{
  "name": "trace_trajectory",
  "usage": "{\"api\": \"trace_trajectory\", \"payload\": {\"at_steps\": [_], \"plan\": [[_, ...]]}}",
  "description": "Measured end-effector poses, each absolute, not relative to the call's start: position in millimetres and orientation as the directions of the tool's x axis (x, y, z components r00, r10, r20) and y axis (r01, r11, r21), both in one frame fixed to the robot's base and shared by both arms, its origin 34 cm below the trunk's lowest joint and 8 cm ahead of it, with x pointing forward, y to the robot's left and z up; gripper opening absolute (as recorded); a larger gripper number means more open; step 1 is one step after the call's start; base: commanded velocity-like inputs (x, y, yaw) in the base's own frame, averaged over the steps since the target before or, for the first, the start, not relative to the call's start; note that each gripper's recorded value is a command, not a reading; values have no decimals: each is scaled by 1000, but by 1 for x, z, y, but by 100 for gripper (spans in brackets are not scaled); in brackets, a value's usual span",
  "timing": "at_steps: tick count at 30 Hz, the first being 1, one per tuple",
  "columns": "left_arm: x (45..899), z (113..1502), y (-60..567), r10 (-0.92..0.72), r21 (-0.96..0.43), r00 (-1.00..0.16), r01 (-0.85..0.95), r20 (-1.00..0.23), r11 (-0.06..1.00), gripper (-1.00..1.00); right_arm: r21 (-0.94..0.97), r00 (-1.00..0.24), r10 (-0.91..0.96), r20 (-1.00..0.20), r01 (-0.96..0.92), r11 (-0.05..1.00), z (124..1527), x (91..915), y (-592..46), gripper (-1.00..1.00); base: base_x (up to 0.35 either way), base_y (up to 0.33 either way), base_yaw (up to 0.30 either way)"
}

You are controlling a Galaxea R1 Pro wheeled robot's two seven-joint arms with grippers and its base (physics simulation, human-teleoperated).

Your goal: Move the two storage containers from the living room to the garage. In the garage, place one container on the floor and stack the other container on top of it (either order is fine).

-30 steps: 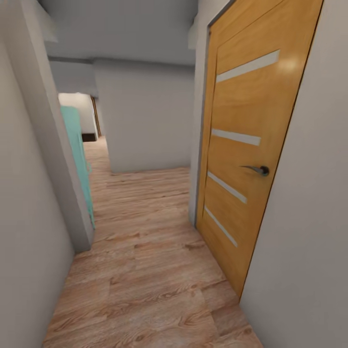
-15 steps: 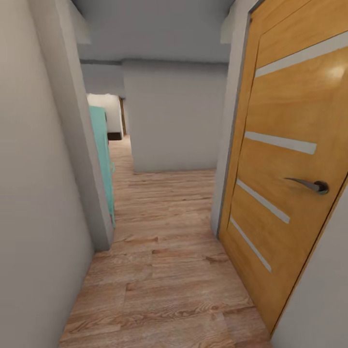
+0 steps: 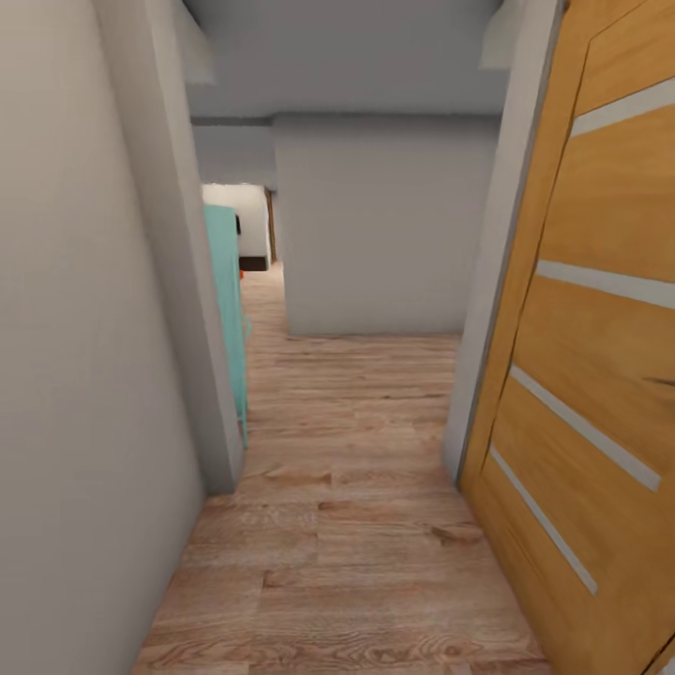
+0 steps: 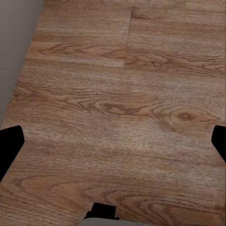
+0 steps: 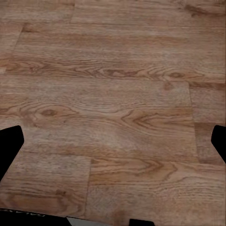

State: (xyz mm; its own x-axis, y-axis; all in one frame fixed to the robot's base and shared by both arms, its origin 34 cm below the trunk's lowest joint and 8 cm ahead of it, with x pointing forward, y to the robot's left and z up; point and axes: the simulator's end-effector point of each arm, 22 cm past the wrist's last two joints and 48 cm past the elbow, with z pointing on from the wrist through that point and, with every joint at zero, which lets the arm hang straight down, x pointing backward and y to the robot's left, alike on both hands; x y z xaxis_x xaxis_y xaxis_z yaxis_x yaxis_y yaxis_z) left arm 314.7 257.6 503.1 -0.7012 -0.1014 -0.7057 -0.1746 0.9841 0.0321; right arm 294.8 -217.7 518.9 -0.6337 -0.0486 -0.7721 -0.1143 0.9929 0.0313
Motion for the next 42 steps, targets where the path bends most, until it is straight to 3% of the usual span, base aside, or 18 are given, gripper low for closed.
{"api": "trace_trajectory", "payload": {"at_steps": [42], "plan": [[315, 503, 258, -102, 32, -701, -175, -706, 984, 100, 32, -634, -49, -772, -115, 993, 519, 295, -217, 100, 325, 0, 1]]}}
